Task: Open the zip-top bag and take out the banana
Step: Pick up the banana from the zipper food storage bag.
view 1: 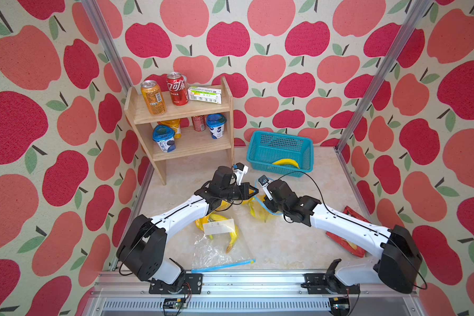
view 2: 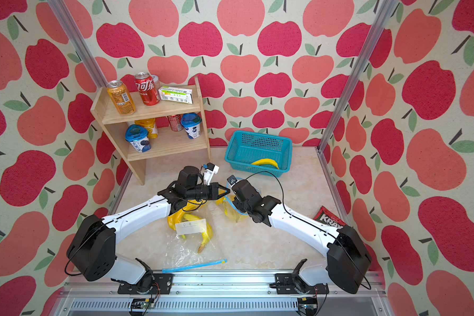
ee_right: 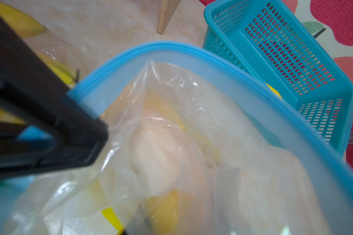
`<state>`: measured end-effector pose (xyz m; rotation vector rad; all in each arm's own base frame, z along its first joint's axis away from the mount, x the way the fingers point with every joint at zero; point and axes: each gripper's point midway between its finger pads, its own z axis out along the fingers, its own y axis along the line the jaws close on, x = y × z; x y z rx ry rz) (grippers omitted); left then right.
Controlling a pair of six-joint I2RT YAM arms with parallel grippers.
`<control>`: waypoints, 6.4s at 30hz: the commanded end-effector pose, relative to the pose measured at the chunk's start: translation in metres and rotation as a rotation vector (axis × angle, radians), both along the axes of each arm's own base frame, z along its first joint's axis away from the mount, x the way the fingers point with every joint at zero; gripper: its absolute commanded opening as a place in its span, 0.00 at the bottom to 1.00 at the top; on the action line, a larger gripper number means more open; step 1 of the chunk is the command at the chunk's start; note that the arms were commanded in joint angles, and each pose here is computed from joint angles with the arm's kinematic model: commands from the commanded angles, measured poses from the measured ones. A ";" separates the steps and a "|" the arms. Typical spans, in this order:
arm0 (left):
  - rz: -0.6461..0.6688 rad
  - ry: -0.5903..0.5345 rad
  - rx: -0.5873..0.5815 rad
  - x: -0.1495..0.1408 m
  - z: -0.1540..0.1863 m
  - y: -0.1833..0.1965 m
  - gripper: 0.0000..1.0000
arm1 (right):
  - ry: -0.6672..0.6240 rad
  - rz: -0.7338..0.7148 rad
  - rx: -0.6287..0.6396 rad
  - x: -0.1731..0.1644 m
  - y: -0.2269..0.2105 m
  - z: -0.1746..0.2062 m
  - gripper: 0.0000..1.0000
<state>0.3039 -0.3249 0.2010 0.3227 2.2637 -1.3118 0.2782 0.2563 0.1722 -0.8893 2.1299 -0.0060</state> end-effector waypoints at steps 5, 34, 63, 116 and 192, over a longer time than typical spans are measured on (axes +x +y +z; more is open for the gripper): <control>0.021 -0.036 0.044 0.008 -0.006 -0.004 0.03 | 0.069 -0.104 0.103 -0.027 -0.022 0.037 0.29; -0.032 -0.071 0.147 0.037 -0.040 0.058 0.78 | -0.176 0.034 0.381 -0.009 -0.063 0.052 0.27; -0.170 -0.088 -0.063 0.043 -0.048 0.027 0.59 | -0.186 0.007 0.487 0.011 -0.076 0.071 0.27; 0.260 -0.253 0.251 0.115 -0.088 0.066 0.00 | 0.126 -0.063 0.480 0.013 -0.058 0.077 0.20; 0.354 -0.167 0.277 0.117 -0.099 0.081 0.00 | 0.248 -0.079 0.530 0.020 -0.064 0.064 0.15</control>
